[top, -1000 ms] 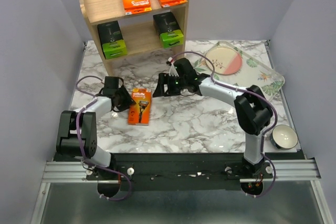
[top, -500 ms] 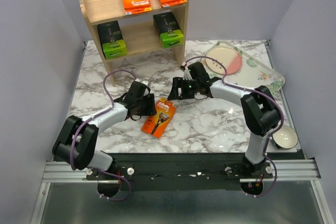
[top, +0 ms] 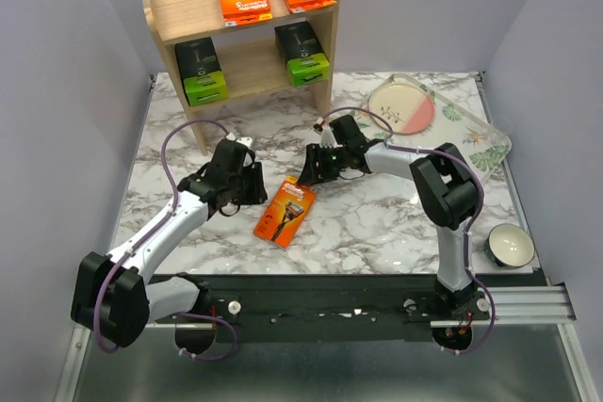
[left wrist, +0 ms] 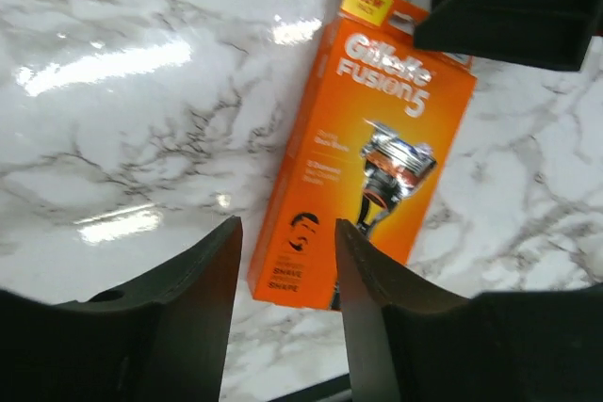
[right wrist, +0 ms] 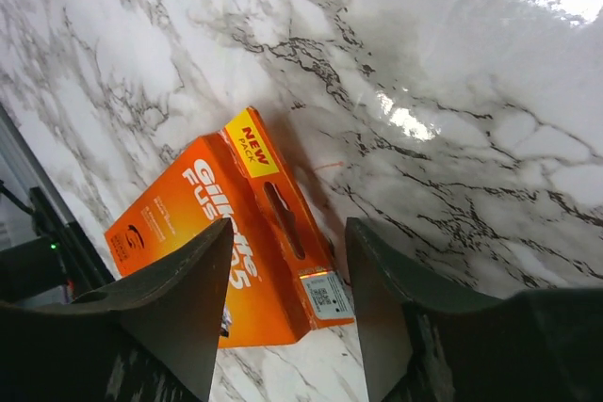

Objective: Place and organize the shaving razors onto the shelf

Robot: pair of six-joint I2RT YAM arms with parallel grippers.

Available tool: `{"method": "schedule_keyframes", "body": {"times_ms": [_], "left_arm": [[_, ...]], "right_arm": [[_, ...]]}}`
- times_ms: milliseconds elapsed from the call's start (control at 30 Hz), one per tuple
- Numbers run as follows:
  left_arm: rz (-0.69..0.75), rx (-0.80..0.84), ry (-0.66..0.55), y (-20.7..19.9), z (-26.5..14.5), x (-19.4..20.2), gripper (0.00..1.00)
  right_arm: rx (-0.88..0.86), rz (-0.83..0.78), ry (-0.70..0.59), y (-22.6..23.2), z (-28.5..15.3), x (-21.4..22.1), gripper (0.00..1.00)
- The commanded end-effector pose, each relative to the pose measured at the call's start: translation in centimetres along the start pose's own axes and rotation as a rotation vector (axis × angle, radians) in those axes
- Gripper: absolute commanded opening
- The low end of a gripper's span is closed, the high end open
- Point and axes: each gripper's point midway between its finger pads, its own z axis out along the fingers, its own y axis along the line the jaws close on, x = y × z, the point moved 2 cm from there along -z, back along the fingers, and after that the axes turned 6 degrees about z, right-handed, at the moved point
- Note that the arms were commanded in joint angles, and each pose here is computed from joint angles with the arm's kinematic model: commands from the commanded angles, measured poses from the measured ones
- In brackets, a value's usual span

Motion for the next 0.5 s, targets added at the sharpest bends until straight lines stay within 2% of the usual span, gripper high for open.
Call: {"method": "schedule_keyframes", "body": {"times_ms": [0,67,100,133,167,200,300,467], "left_arm": [[-0.052,0.263,0.178,-3.5,-1.7,4.6,0.38],[-0.055,0.328,0.232,-4.1,-1.9,6.6,0.22],[-0.047,0.340,0.236,-4.2,-1.9,6.9,0.15],[-0.044,0.350,0.248,-4.4,-1.9,7.5,0.03],[-0.045,0.372,0.267,-4.6,-1.9,8.2,0.00],[-0.035,0.455,0.272,-5.7,-2.3,8.4,0.00],[0.050,0.615,0.292,-8.8,-2.8,9.5,0.00],[0.243,0.644,0.379,-11.9,-1.3,11.1,0.00]], "right_arm": [[-0.052,0.021,0.094,-0.8,1.4,2.2,0.51],[-0.048,0.031,0.092,-1.2,1.1,2.3,0.43],[-0.043,0.040,0.090,-1.4,1.0,2.4,0.36],[-0.040,0.061,0.076,-1.7,0.5,2.1,0.31],[-0.022,0.090,0.074,-2.5,0.3,2.5,0.28],[-0.007,0.117,0.069,-3.1,0.1,2.6,0.25],[0.056,0.206,0.043,-5.4,-1.1,2.6,0.24],[0.109,0.294,0.008,-7.6,-2.6,2.4,0.24]]}}
